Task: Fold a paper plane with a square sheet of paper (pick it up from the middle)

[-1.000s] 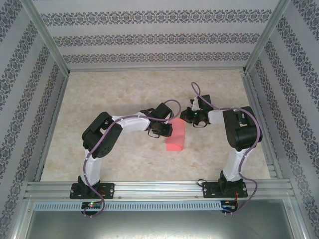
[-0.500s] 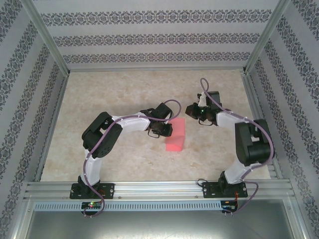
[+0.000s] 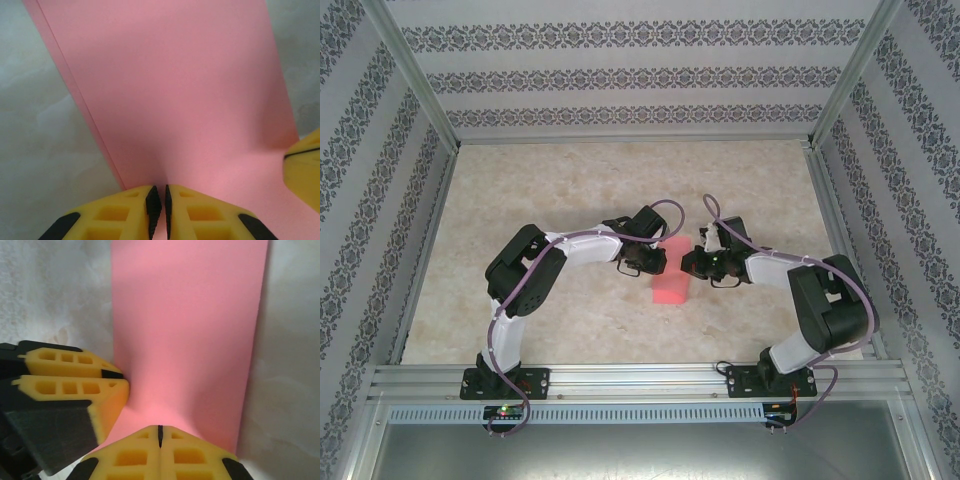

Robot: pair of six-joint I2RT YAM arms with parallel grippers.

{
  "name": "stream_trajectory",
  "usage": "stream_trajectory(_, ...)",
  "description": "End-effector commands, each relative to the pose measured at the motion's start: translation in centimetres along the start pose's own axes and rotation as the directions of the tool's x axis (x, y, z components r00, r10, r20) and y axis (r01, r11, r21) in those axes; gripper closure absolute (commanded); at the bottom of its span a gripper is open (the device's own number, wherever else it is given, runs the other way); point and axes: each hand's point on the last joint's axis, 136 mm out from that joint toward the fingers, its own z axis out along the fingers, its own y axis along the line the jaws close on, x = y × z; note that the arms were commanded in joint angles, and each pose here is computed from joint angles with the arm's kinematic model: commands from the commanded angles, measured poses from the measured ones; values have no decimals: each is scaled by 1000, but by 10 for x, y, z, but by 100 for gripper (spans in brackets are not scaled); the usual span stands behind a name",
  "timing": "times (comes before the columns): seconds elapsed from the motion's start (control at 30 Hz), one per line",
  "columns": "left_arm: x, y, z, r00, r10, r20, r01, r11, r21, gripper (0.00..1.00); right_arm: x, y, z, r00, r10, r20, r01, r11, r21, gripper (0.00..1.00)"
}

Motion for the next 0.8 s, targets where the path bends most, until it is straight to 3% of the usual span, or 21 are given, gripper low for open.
stream_trajectory(0.0, 107, 81, 25, 935, -99, -341, -4, 957, -290, 80, -5, 0, 5, 999, -36, -27, 36, 999, 2, 100)
stream_trajectory(0.43, 107, 85, 23, 931, -106, -349, -9, 950, -314, 80, 31, -22, 2, 982, -63, -176, 74, 996, 56, 99)
stream_trajectory(0.77, 109, 89, 24, 925, -104, -366, -21, 947, -320, 80, 43, -39, -9, 984, 13, -179, 20, 983, 181, 99)
